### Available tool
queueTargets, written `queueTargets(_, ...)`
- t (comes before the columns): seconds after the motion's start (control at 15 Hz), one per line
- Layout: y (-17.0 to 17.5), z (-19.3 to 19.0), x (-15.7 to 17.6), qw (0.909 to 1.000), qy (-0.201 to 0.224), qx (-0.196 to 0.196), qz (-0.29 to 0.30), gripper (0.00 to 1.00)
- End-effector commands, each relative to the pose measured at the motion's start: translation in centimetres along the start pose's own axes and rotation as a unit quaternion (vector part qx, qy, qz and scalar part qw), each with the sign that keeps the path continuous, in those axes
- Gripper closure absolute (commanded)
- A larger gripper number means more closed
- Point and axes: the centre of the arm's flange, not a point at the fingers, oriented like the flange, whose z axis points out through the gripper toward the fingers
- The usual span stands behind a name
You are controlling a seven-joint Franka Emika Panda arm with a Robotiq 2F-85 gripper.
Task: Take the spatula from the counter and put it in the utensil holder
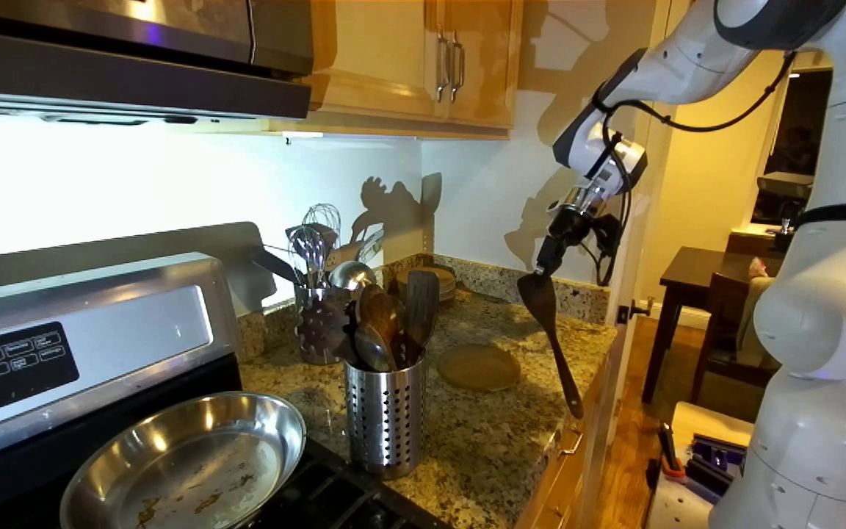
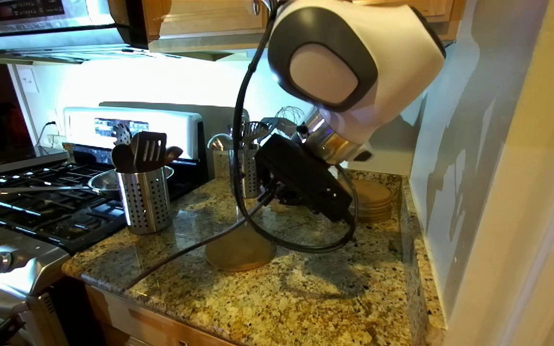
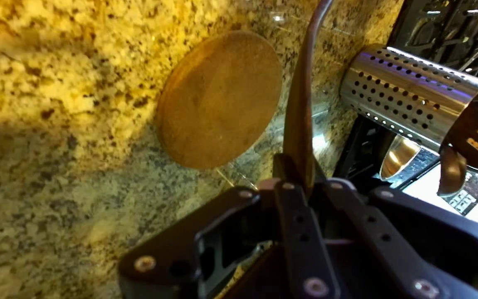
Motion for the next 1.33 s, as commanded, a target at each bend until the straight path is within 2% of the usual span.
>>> queueTargets(0.0, -4.6, -2.2, 1.4, 0.9982, 0.021, -0.027, -0.049, 0.93)
queueTargets(0.33, -10.2, -3.9, 3.8, 0.9884, 0.043, -0.070, -0.128, 0.93)
queueTargets(0.8, -16.8, -5.5, 5.7, 0.9611, 0.078, -0.137, -0.227, 0.96)
queueTargets(0.87, -14.8, -5.7, 7.2, 0.9700, 0.068, -0.112, -0.205, 0.96)
queueTargets(0.93, -15.2, -5.8, 7.2, 0.9687, 0.070, -0.114, -0.209, 0.93)
queueTargets(1.27, -14.6, -5.5, 7.2, 0.9705, 0.066, -0.112, -0.203, 0.93)
